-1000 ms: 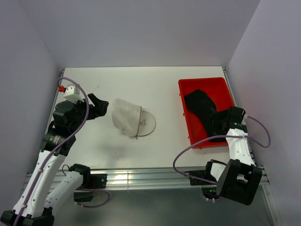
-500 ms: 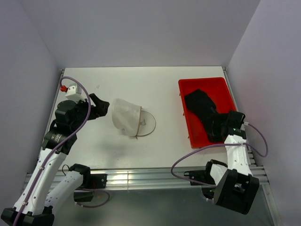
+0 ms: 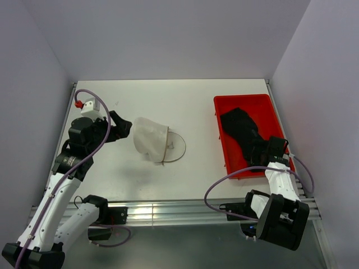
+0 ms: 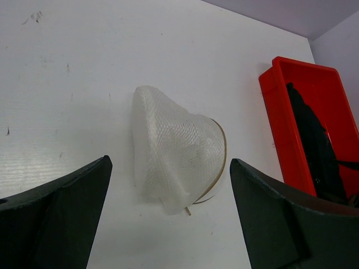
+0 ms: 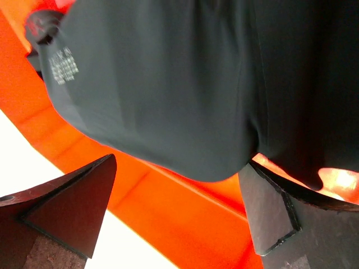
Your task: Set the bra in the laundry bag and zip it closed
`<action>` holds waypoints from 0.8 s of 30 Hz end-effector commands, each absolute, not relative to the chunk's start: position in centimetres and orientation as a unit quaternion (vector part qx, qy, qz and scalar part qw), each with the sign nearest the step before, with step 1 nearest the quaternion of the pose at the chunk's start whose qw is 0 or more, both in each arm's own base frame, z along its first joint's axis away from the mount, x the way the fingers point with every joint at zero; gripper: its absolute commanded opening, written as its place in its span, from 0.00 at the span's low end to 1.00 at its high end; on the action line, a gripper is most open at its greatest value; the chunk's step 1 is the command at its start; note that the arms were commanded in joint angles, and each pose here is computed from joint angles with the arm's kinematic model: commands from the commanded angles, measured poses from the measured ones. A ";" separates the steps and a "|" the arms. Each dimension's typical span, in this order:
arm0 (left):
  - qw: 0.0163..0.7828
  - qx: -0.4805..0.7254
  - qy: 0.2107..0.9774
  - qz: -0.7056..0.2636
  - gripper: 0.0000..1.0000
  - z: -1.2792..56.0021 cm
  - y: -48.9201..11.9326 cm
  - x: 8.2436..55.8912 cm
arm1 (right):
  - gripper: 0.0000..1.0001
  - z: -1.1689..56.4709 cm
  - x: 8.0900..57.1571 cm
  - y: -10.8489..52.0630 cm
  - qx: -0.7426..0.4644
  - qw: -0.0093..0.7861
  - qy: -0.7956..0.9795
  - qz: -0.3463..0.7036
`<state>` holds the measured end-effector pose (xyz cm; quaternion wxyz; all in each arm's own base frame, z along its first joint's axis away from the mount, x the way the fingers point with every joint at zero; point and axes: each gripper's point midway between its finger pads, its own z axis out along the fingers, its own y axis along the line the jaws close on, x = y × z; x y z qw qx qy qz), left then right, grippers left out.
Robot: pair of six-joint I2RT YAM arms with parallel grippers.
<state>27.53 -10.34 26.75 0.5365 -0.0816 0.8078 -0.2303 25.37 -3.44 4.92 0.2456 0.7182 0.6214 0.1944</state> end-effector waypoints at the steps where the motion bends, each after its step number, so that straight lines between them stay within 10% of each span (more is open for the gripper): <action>1: 0.552 -0.082 0.793 -0.244 0.93 27.9 -10.6 28.1 | 0.95 5.6 26.2 -5.5 0.732 0.286 0.594 0.174; 11: 0.543 -0.083 0.800 -0.241 0.93 27.2 -10.7 28.5 | 0.72 6.4 28.2 -8.1 0.726 0.330 0.588 0.138; 24: 0.532 -0.089 0.811 -0.224 0.88 26.1 -10.5 29.2 | 0.00 10.5 31.0 -10.4 0.661 0.395 0.629 0.104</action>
